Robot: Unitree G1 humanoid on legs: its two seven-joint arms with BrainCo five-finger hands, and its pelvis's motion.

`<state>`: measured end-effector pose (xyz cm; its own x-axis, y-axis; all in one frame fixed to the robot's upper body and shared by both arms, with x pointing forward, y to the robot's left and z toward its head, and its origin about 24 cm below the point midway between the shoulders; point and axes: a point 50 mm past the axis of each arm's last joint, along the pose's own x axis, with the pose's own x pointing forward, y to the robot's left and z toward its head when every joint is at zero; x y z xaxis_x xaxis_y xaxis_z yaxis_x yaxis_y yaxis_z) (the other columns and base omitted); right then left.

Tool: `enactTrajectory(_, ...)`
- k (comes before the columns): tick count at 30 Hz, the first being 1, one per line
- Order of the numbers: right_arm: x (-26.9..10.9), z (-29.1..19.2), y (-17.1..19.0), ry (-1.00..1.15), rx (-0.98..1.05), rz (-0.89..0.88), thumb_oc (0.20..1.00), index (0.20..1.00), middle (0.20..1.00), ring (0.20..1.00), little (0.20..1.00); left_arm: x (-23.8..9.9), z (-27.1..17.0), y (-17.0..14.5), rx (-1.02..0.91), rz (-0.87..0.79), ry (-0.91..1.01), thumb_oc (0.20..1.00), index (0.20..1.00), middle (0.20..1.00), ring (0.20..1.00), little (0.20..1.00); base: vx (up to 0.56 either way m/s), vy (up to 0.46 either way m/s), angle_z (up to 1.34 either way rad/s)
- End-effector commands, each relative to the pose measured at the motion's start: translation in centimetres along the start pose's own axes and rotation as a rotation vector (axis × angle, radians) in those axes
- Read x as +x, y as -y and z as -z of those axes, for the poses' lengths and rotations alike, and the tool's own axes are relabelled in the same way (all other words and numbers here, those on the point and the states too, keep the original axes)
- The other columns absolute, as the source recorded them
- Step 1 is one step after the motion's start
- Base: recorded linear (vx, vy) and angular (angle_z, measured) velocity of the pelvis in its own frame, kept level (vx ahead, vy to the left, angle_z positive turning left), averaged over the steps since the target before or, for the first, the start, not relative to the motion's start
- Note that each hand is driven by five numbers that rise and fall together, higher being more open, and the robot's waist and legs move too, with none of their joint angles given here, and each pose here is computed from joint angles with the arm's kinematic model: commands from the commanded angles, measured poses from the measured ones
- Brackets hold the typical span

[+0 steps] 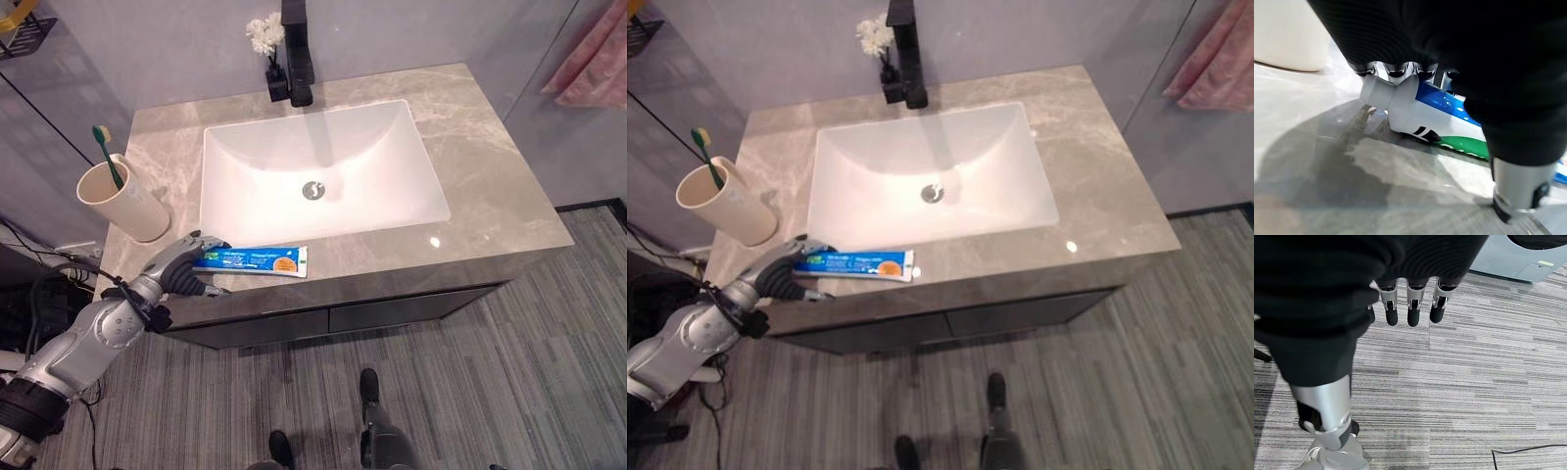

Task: Put brush and paste in cup on sink, flatten towel.

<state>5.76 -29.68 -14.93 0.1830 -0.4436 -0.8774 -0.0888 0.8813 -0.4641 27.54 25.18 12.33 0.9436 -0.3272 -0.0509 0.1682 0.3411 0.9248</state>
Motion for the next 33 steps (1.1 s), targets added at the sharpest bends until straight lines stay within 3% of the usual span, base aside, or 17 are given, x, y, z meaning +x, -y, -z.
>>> enactTrajectory(1,0.1,-0.2,0.8,0.001,0.005,0.016,1.000,1.000,1.000,1.000,1.000,0.3,0.6,0.8,0.001,0.051,-0.034,0.533,0.533,0.533,0.533,0.533,0.00,0.000,0.00)
enactTrajectory(15,0.0,0.3,0.3,-0.010,-0.001,-0.006,1.000,1.000,1.000,1.000,1.000,0.1,1.1,2.5,-0.098,0.108,-0.073,0.470,0.470,0.470,0.470,0.470,0.00,0.000,0.00)
enactTrajectory(22,0.0,0.5,0.1,-0.019,-0.009,-0.015,1.000,1.000,1.000,1.000,1.000,0.0,1.5,4.0,-0.175,0.132,-0.106,0.398,0.398,0.398,0.398,0.398,0.00,0.000,0.00)
enactTrajectory(30,0.0,0.5,0.1,-0.022,-0.012,-0.013,1.000,1.000,1.000,1.000,1.000,-0.1,1.5,4.2,-0.125,0.162,-0.102,0.379,0.379,0.379,0.379,0.379,0.00,0.000,0.00)
enactTrajectory(32,0.0,0.5,0.1,-0.023,-0.013,-0.012,1.000,1.000,1.000,1.000,1.000,-0.1,1.4,4.2,-0.091,0.177,-0.094,0.344,0.344,0.344,0.344,0.344,0.00,0.000,0.00)
enactTrajectory(33,0.0,0.5,0.1,-0.024,-0.016,-0.011,1.000,1.000,1.000,1.000,1.000,-0.1,1.4,4.2,-0.072,0.190,-0.089,0.272,0.272,0.272,0.272,0.272,0.00,0.000,0.00)
